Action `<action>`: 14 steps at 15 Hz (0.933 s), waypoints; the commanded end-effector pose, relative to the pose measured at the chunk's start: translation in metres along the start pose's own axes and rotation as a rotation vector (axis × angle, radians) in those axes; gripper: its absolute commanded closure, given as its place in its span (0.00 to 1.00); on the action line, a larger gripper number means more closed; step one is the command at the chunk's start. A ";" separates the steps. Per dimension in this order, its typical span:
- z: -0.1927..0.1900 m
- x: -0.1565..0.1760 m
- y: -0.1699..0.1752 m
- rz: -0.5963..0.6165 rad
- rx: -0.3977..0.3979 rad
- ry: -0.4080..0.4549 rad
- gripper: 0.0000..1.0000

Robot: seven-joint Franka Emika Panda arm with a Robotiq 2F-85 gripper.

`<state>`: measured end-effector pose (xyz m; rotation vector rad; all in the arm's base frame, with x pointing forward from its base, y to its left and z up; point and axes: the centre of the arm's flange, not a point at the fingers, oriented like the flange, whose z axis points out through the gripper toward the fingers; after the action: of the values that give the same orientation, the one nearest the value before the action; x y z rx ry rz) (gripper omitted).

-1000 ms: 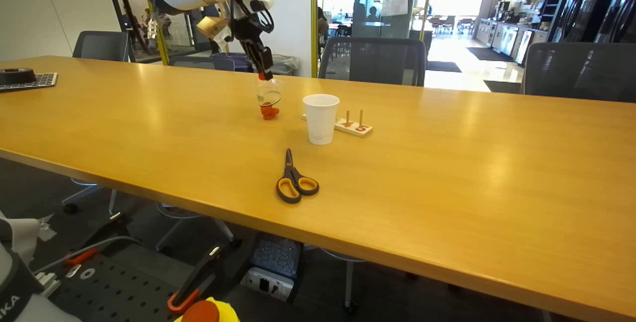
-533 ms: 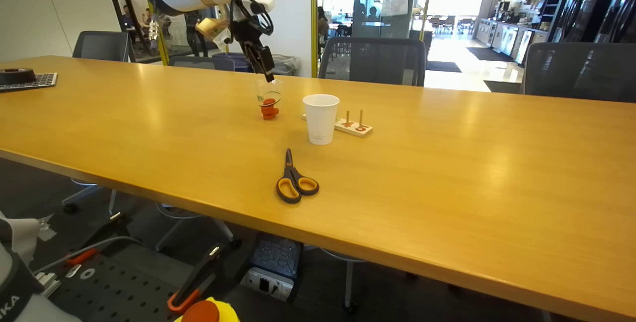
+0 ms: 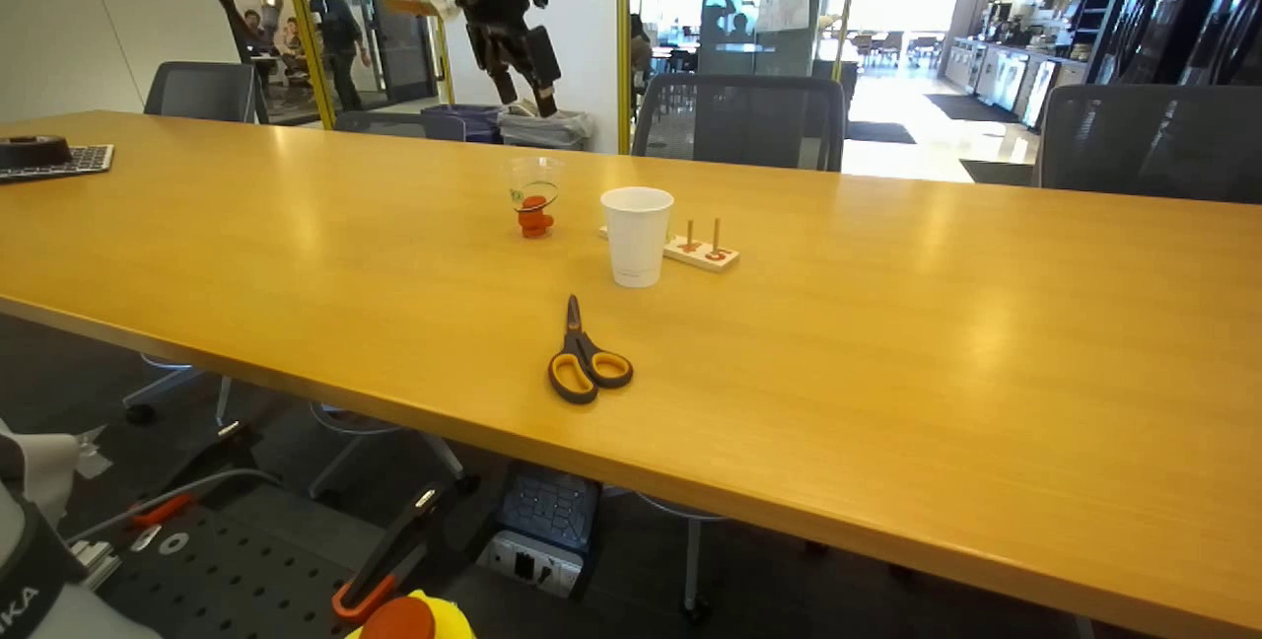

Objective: Pick up the coloured tiles and put them in the cups

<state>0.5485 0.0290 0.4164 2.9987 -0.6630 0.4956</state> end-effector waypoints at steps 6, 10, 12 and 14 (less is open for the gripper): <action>-0.162 -0.056 0.112 -0.095 -0.073 0.001 0.00; -0.202 -0.084 0.155 -0.085 -0.081 0.016 0.00; -0.209 -0.094 0.170 -0.094 -0.071 0.012 0.00; -0.205 -0.105 0.181 -0.125 -0.062 -0.012 0.00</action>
<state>0.3500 -0.0633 0.5756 2.9321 -0.5403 0.4504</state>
